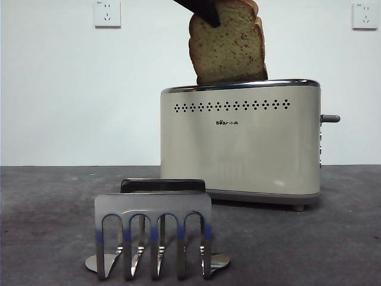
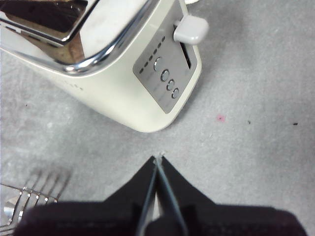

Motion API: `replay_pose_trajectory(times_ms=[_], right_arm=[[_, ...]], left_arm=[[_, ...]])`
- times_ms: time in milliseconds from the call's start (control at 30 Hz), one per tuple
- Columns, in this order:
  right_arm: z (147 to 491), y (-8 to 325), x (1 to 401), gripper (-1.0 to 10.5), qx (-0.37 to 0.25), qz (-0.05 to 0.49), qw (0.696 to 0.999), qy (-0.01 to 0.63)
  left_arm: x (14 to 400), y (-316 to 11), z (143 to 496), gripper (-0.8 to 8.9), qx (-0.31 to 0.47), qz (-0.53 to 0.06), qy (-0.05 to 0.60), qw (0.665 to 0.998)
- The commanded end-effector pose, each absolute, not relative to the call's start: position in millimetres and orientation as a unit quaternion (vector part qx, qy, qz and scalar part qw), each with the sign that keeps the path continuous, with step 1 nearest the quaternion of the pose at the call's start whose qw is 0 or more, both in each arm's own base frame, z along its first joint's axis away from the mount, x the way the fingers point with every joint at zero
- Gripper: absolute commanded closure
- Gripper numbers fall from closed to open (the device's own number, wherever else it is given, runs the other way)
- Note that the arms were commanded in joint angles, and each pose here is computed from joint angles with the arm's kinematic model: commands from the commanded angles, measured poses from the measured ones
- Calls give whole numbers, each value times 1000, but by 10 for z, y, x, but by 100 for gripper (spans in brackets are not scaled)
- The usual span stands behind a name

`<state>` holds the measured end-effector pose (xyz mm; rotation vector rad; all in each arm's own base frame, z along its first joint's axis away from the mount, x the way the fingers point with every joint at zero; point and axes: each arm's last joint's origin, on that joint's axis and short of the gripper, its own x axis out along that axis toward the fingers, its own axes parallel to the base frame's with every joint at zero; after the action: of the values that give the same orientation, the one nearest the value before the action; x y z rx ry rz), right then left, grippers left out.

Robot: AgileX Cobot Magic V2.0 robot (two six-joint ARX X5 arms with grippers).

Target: Pick up a slice of bread from the rack,put the bread on the toaster,press the button

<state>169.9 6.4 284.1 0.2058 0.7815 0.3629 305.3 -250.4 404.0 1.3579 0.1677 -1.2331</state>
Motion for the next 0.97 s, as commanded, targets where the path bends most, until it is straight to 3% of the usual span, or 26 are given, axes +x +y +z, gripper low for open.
replay_pose_trajectory(times_ms=[33, 300, 967], right_arm=[[2845, 63, 1701, 946, 98, 176, 903, 379], [2835, 64, 1690, 945, 102, 175, 900, 387], [2824, 64, 1678, 946, 105, 173, 896, 395]], left_arm=[[3082, -2536, 4004, 827, 588, -535, 66, 604], [2966, -2440, 4189, 827, 588, -524, 46, 614], [2956, -2444, 4173, 827, 565, -539, 57, 622]])
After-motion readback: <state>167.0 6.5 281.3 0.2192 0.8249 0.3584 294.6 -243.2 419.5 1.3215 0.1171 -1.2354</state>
